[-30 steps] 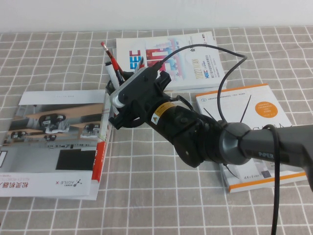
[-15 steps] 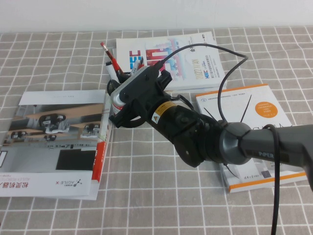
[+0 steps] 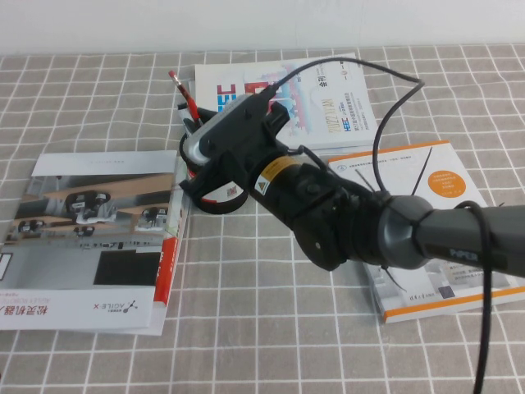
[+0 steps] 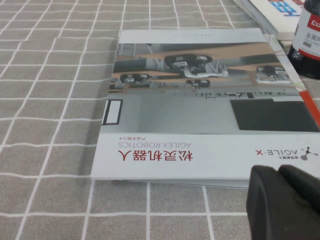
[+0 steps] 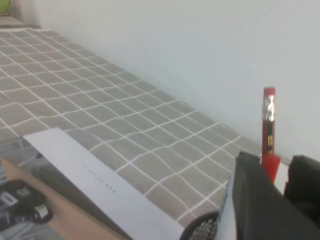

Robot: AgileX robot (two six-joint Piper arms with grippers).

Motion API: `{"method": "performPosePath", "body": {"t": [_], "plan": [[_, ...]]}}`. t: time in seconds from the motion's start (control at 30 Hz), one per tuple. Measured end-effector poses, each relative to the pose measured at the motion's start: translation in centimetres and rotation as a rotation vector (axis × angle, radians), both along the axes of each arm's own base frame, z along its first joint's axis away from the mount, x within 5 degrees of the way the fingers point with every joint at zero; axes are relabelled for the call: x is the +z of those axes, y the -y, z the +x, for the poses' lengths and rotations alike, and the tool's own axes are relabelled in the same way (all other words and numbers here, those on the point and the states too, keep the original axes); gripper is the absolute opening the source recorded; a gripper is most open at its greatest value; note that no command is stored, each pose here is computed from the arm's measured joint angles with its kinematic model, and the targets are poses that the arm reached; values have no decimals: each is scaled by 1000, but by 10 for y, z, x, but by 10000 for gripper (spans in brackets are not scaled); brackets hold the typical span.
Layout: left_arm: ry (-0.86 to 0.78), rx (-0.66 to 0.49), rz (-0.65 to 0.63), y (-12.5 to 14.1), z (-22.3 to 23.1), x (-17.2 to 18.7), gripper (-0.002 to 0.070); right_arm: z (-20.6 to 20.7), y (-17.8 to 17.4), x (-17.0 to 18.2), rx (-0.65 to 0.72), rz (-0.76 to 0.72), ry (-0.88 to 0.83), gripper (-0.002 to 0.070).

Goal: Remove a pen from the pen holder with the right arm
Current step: 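Take a marker out of the pen holder and lay it on the table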

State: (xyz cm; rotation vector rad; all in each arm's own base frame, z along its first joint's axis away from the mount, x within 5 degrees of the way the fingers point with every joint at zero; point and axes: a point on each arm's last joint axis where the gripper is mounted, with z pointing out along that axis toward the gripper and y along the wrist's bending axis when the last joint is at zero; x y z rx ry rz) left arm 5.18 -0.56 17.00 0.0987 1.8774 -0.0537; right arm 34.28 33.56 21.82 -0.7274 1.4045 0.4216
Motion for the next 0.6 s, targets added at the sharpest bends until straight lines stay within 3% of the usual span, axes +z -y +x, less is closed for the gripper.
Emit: {"method": "performPosePath", "body": {"t": [0.23,0.6], "plan": [[0,0,0,0,0,0,-3,-4,4,21,1,17,16,89],[0,0,0,0,0,0,-3,-5,5,25,4,-4,-7,89]]}}
